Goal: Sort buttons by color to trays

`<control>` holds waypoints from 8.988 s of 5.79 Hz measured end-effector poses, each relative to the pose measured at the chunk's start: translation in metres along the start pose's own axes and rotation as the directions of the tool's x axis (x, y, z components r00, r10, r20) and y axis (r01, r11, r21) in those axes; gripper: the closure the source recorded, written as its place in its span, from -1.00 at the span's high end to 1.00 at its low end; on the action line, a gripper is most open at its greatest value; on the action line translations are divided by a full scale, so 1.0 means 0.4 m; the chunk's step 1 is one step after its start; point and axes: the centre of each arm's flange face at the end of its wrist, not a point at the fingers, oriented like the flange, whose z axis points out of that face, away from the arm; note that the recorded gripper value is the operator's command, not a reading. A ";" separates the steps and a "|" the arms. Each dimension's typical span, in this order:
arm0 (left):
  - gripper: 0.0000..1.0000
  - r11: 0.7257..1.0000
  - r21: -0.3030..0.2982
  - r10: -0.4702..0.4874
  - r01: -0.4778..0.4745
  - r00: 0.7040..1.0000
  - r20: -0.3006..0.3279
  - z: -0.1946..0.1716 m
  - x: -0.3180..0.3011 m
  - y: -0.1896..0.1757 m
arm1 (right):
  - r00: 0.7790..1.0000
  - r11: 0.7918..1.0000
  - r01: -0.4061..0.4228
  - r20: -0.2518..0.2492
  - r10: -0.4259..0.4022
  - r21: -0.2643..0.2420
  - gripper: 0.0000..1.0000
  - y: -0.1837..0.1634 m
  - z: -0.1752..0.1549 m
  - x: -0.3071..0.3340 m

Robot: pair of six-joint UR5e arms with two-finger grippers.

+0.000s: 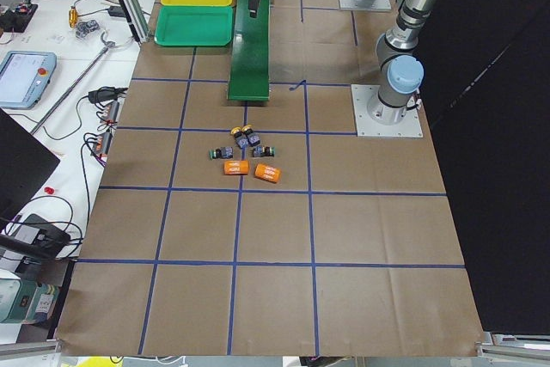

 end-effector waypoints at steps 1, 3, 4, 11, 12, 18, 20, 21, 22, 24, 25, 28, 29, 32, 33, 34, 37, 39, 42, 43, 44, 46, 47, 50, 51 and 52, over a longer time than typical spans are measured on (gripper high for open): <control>0.97 1.000 0.000 -0.014 0.014 1.000 0.022 0.011 -0.022 -0.003 | 1.000 1.000 0.000 0.000 0.000 0.000 1.00 0.000 0.000 0.000; 0.97 0.999 0.035 -0.035 0.031 0.992 0.119 0.079 -0.074 -0.017 | 1.000 1.000 0.001 0.000 -0.001 0.000 1.00 0.000 0.000 0.000; 0.97 0.998 0.010 -0.066 0.065 0.989 0.134 0.118 -0.146 -0.009 | 1.000 1.000 0.002 0.000 -0.002 -0.001 1.00 -0.001 0.002 0.000; 0.96 0.970 -0.218 0.107 -0.111 0.994 -0.032 0.464 -0.989 0.167 | 1.000 1.000 0.005 0.000 -0.005 0.001 1.00 0.000 -0.001 0.000; 0.96 0.964 -0.201 0.164 -0.171 0.985 -0.055 0.529 -1.061 0.208 | 1.000 1.000 0.006 0.000 -0.006 0.000 1.00 0.000 0.000 0.000; -0.99 0.954 -0.163 0.230 -0.252 0.962 -0.145 0.766 -1.052 0.337 | 1.000 1.000 0.016 0.005 -0.016 -0.002 1.00 0.000 0.001 -0.001; -1.00 0.951 -0.150 0.257 -0.269 0.962 -0.093 0.706 -1.052 0.292 | 1.000 1.000 0.022 0.008 -0.022 -0.003 1.00 -0.002 0.004 -0.002; -1.00 0.938 -0.140 0.311 -0.318 0.948 -0.071 0.630 -1.016 0.218 | 0.999 0.999 0.047 0.010 -0.047 -0.004 1.00 -0.005 0.006 0.001; -0.99 0.895 -0.136 0.416 -0.424 0.905 -0.085 0.565 -0.928 0.144 | 0.997 0.997 0.072 0.009 -0.072 -0.002 1.00 -0.007 0.006 0.004; -1.00 0.718 -0.111 0.677 -0.687 0.727 -0.118 0.501 -0.655 0.022 | 0.997 0.997 0.075 0.008 -0.075 -0.001 1.00 -0.006 0.004 0.005; -1.00 0.601 -0.096 0.783 -0.794 0.608 -0.129 0.472 -0.486 -0.021 | 0.998 0.998 0.067 0.009 -0.067 0.001 1.00 -0.004 0.002 0.004; -0.94 0.204 -0.033 0.960 -0.978 0.206 -0.190 0.494 -0.145 -0.041 | 1.000 1.000 0.024 0.009 -0.024 0.000 1.00 -0.003 0.001 0.003; -0.93 0.154 -0.024 0.966 -0.988 0.155 -0.208 0.530 -0.113 -0.043 | 1.000 1.000 0.024 0.009 -0.024 0.000 1.00 -0.003 0.002 0.003; 0.71 0.101 -0.025 0.974 -0.995 0.104 -0.203 0.588 -0.050 -0.046 | 1.000 1.000 0.023 0.009 -0.023 -0.001 1.00 -0.003 0.002 0.004; 0.82 0.101 -0.024 0.973 -0.995 0.104 -0.206 0.597 -0.045 -0.042 | 1.000 1.000 0.023 0.009 -0.023 -0.002 1.00 -0.003 0.002 0.004; 0.86 0.106 -0.027 0.975 -0.994 0.109 -0.193 0.581 -0.052 -0.043 | 1.000 1.000 0.023 0.009 -0.023 -0.001 1.00 -0.002 0.002 0.003; 0.89 0.363 -0.060 0.919 -0.930 0.368 -0.139 0.491 -0.372 -0.005 | 0.996 0.996 0.088 0.011 -0.088 -0.006 1.00 0.000 0.004 -0.001; 0.89 0.578 -0.080 0.804 -0.812 0.583 -0.119 0.504 -0.610 0.069 | 0.930 0.930 0.367 0.022 -0.367 -0.024 1.00 -0.001 0.037 -0.006; 0.87 0.857 -0.131 0.489 -0.499 0.866 -0.101 0.653 -0.756 0.176 | 0.580 0.577 0.814 0.074 -0.811 -0.061 1.00 0.055 0.165 -0.068; 0.83 0.912 -0.147 0.373 -0.383 0.923 -0.092 0.696 -0.776 0.190 | 0.432 0.429 0.902 0.069 -0.899 -0.045 1.00 0.068 0.166 -0.102; 0.82 0.946 -0.161 0.270 -0.280 0.959 -0.083 0.731 -0.797 0.193 | 0.274 0.274 0.962 0.035 -0.961 -0.018 1.00 0.065 0.160 -0.120; 0.72 0.964 -0.173 0.193 -0.204 0.978 -0.078 0.763 -0.812 0.192 | 0.096 0.096 0.995 -0.020 -0.995 0.000 1.00 0.054 0.149 -0.128; 0.63 0.964 -0.177 0.186 -0.198 0.979 -0.082 0.776 -0.818 0.194 | 0.084 0.084 0.996 -0.025 -0.996 0.000 1.00 0.052 0.149 -0.128; -0.68 0.966 -0.185 0.169 -0.183 0.982 -0.090 0.792 -0.852 0.212 | 0.079 0.079 0.997 -0.031 -0.996 -0.002 1.00 0.048 0.151 -0.125; -0.97 0.965 -0.185 0.170 -0.183 0.982 -0.087 0.789 -0.857 0.212 | 0.056 0.056 0.998 -0.033 -0.998 -0.013 1.00 0.047 0.152 -0.122; -0.99 0.966 -0.182 0.171 -0.183 0.982 -0.081 0.780 -0.861 0.208 | 0.012 0.013 0.999 -0.043 -0.999 -0.031 1.00 0.043 0.152 -0.116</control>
